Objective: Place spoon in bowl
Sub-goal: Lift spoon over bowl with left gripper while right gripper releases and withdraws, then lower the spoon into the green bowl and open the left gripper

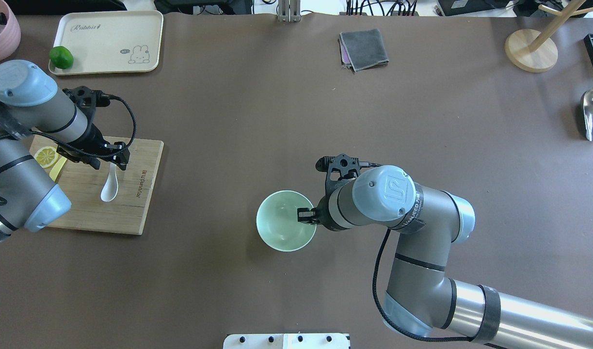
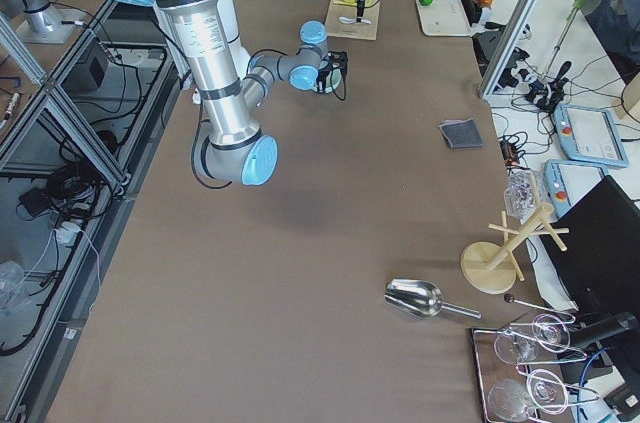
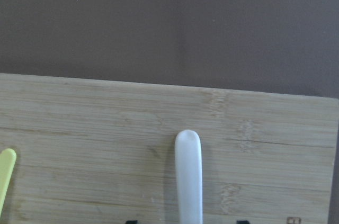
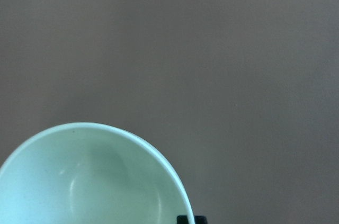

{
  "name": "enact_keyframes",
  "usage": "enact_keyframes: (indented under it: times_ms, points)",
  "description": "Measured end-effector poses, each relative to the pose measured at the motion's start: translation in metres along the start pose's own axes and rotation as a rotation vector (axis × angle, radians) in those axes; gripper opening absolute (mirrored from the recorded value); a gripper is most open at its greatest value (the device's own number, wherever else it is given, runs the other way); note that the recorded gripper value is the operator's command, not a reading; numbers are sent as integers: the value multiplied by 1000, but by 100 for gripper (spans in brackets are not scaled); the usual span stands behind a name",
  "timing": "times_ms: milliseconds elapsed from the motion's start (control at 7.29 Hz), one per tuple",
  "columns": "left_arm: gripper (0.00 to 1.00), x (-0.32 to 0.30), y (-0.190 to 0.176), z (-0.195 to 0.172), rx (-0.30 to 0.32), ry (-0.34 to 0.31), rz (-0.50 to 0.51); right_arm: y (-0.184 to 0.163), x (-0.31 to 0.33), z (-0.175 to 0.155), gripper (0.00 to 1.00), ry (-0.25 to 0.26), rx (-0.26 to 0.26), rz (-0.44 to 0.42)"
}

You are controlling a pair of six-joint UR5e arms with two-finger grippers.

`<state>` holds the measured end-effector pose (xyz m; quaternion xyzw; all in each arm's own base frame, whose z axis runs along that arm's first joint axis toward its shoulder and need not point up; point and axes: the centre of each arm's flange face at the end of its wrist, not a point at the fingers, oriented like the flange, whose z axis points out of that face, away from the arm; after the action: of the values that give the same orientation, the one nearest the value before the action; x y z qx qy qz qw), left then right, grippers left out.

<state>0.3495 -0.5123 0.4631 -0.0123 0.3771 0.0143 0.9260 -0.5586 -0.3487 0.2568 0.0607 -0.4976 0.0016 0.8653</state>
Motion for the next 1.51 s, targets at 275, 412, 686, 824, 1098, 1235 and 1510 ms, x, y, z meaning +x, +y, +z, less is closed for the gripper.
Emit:
enact_keyframes:
  times_ms: [275, 412, 686, 824, 1098, 1235, 1510]
  points:
    - [0, 3, -3, 6, -7, -4, 0, 2, -8, 1, 100, 0, -1, -3]
    - [0, 5, -4, 6, -6, -3, 1, 0, -10, 0, 100, -2, 0, -4]
    - [0, 28, -8, -12, 15, 29, 13, -15, -7, -13, 100, -3, 0, 3]
    - [0, 58, -11, -31, 36, 66, 5, -29, 0, -28, 100, 2, -6, 19]
    - [0, 144, 4, -51, 38, 150, -47, -60, 40, -60, 100, 15, -12, 33]
    - [0, 189, 20, -61, 26, 196, -79, -72, 68, -73, 100, 30, -11, 15]
    - [0, 276, 62, -71, 11, 263, -131, -93, 115, -90, 100, 54, -10, -8]
